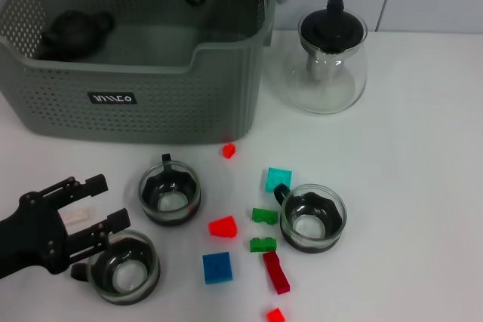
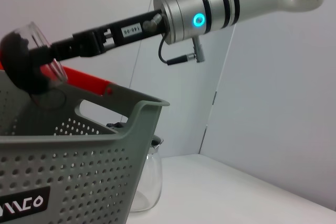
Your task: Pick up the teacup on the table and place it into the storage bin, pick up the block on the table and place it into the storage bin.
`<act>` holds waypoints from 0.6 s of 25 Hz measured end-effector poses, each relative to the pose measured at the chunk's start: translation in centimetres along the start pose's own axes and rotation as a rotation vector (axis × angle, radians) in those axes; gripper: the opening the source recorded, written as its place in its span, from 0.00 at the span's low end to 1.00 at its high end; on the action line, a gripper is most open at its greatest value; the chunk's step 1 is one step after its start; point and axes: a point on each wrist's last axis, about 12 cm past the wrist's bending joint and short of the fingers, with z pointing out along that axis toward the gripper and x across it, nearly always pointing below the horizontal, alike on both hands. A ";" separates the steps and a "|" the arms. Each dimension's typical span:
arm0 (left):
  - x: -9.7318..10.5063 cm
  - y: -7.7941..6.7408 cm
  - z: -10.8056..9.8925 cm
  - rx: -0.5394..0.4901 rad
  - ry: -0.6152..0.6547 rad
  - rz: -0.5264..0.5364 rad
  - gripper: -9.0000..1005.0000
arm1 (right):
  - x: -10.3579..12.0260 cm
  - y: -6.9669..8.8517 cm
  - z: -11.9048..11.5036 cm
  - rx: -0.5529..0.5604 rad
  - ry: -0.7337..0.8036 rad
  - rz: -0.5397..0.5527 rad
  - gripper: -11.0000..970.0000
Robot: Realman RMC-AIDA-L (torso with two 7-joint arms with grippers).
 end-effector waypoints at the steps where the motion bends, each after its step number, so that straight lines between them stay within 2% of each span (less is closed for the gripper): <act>1: 0.0 0.0 0.0 0.000 0.000 -0.002 0.72 | 0.3 0.0 0.0 -0.004 0.007 0.003 0.07; 9: 0.2 -0.1 0.0 0.003 0.003 -0.009 0.72 | 2.4 -0.1 -0.1 -0.030 0.075 0.007 0.07; 15: 0.2 -0.2 0.1 0.006 0.004 -0.009 0.72 | 3.1 -0.3 -0.2 -0.046 0.098 0.011 0.07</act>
